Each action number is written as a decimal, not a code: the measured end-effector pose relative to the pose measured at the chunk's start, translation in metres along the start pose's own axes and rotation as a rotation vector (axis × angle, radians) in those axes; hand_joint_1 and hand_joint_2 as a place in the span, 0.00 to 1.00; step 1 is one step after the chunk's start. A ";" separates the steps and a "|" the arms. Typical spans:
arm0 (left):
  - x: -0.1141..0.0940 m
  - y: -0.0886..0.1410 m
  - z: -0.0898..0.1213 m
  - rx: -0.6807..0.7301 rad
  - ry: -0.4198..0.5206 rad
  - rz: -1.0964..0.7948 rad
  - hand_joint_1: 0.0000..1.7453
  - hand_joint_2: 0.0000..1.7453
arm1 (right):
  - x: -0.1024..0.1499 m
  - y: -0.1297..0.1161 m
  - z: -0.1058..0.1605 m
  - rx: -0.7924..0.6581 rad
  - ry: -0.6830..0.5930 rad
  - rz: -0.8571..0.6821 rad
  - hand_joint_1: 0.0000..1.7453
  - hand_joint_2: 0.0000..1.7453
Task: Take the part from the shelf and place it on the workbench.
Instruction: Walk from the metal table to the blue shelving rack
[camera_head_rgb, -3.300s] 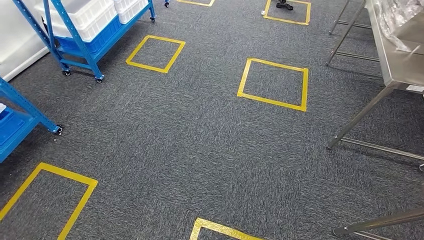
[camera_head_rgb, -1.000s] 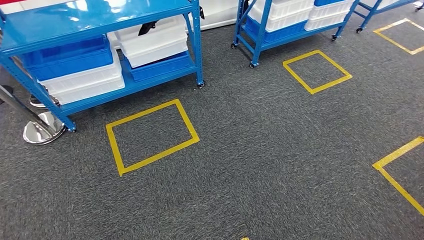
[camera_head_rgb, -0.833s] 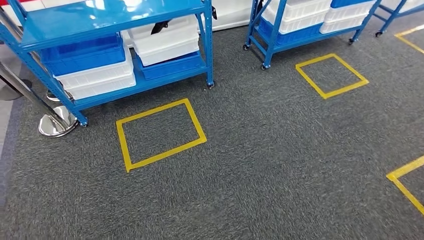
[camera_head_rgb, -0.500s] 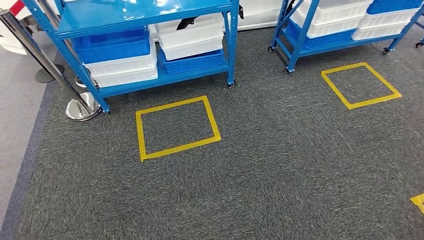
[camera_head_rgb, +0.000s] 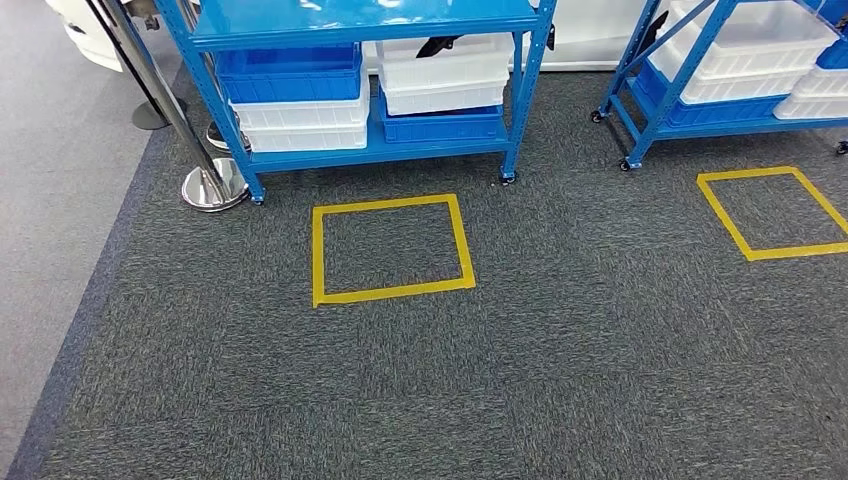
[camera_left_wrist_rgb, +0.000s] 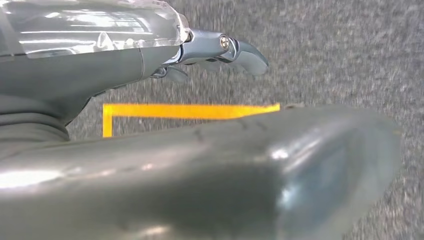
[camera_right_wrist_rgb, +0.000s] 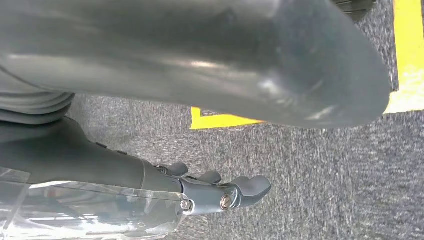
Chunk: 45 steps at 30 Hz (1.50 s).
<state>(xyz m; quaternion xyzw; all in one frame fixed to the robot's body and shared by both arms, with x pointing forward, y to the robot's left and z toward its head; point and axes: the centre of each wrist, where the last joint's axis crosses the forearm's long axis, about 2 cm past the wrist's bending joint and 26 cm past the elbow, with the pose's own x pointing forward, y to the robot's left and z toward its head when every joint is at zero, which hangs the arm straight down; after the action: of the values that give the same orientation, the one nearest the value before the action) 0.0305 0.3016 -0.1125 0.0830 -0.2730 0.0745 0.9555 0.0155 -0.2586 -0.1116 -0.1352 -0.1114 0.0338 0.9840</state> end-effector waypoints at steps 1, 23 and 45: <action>0.000 0.000 0.000 -0.001 0.000 0.000 0.00 0.00 | 0.000 0.000 0.000 0.000 0.002 -0.002 0.00 0.00; -0.002 0.000 0.001 -0.004 -0.004 0.000 0.00 0.00 | 0.001 0.003 0.001 0.009 0.003 -0.007 0.00 0.00; -0.003 -0.004 0.002 -0.017 -0.001 0.002 0.00 0.00 | -0.004 0.001 0.001 0.018 0.015 -0.007 0.00 0.00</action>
<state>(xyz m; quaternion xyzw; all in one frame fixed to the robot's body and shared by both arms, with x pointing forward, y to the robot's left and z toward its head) 0.0272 0.2973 -0.1128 0.0747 -0.2741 0.0731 0.9560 0.0116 -0.2577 -0.1119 -0.1261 -0.1041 0.0306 0.9861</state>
